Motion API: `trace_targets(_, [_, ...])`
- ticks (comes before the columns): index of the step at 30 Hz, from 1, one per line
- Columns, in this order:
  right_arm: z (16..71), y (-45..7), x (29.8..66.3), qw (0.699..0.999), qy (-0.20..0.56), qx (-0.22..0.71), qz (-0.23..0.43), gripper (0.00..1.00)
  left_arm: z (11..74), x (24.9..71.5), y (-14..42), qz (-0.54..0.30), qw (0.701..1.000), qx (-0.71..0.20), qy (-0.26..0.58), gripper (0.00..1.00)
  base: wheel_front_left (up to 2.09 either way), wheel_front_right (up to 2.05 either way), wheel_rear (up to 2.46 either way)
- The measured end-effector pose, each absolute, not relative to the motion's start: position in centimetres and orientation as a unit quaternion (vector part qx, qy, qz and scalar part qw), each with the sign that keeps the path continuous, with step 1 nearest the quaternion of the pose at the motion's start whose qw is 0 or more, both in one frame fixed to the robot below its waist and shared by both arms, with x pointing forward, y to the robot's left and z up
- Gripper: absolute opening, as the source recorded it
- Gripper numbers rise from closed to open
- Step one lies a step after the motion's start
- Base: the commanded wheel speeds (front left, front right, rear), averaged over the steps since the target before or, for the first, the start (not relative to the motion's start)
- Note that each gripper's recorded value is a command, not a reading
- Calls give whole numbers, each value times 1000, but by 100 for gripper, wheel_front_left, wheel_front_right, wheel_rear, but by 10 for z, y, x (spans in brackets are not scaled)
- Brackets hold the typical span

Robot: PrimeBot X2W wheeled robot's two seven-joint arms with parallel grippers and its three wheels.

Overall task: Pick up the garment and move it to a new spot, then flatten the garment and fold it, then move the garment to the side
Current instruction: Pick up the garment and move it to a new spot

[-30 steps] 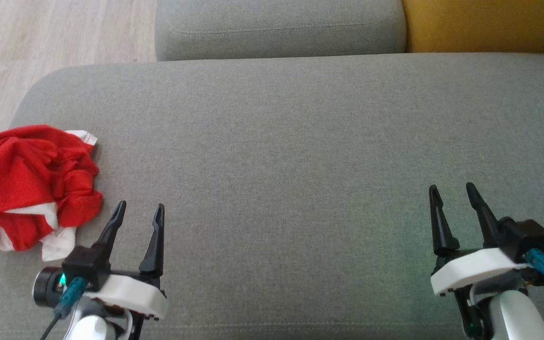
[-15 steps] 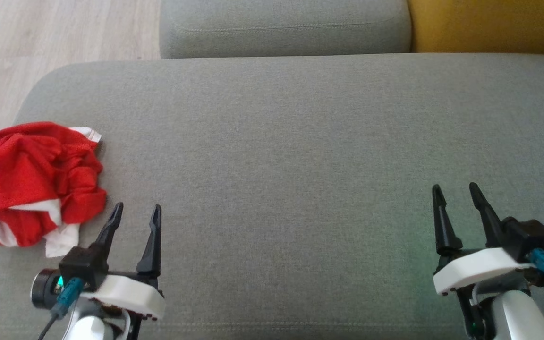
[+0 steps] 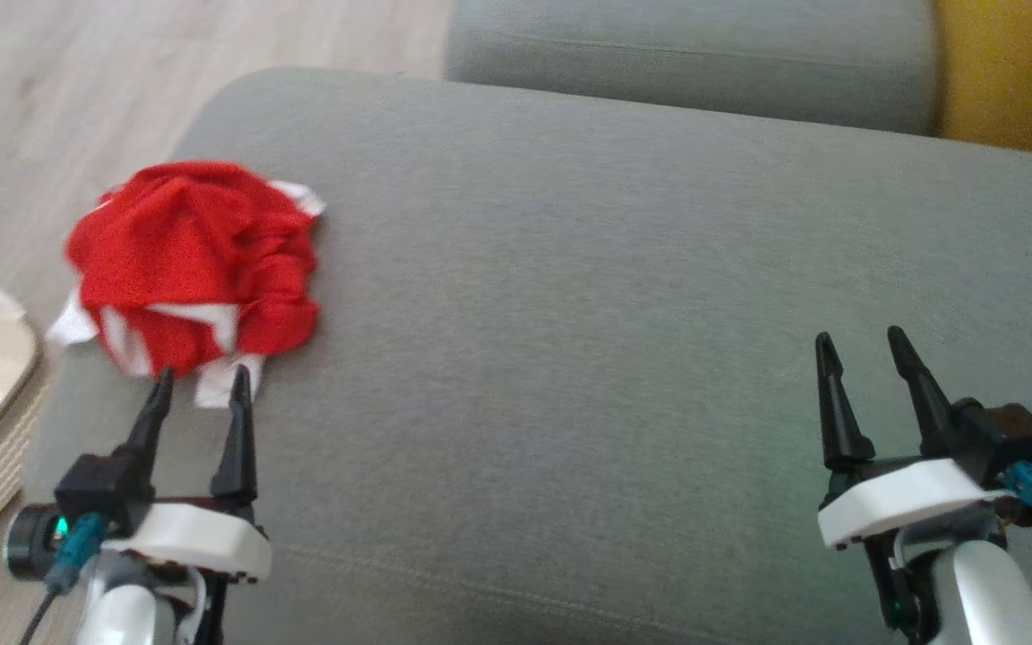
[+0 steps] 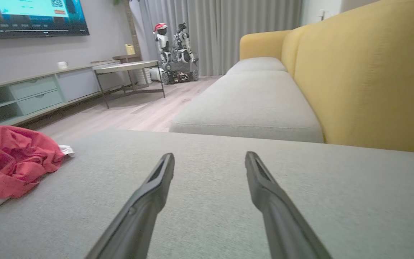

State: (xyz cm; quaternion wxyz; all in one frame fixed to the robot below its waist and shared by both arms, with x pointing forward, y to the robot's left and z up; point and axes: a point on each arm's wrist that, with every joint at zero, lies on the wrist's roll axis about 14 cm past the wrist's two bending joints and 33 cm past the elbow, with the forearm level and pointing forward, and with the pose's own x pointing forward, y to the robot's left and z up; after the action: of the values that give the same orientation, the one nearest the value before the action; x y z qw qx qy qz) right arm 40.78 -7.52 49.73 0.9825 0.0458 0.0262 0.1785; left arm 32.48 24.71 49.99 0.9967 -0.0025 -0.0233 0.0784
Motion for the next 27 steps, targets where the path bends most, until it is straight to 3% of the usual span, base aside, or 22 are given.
trace_targets(12, [502, 16, 409, 952, 28, 45, 302, 100, 505, 259, 325, 217, 976, 11, -27, 100, 0, 0, 0])
trace_targets(27, [503, 28, 408, 947, 31, 43, 318, 100, 503, 246, 333, 242, 970, -10, -29, 100, 0, 0, 0])
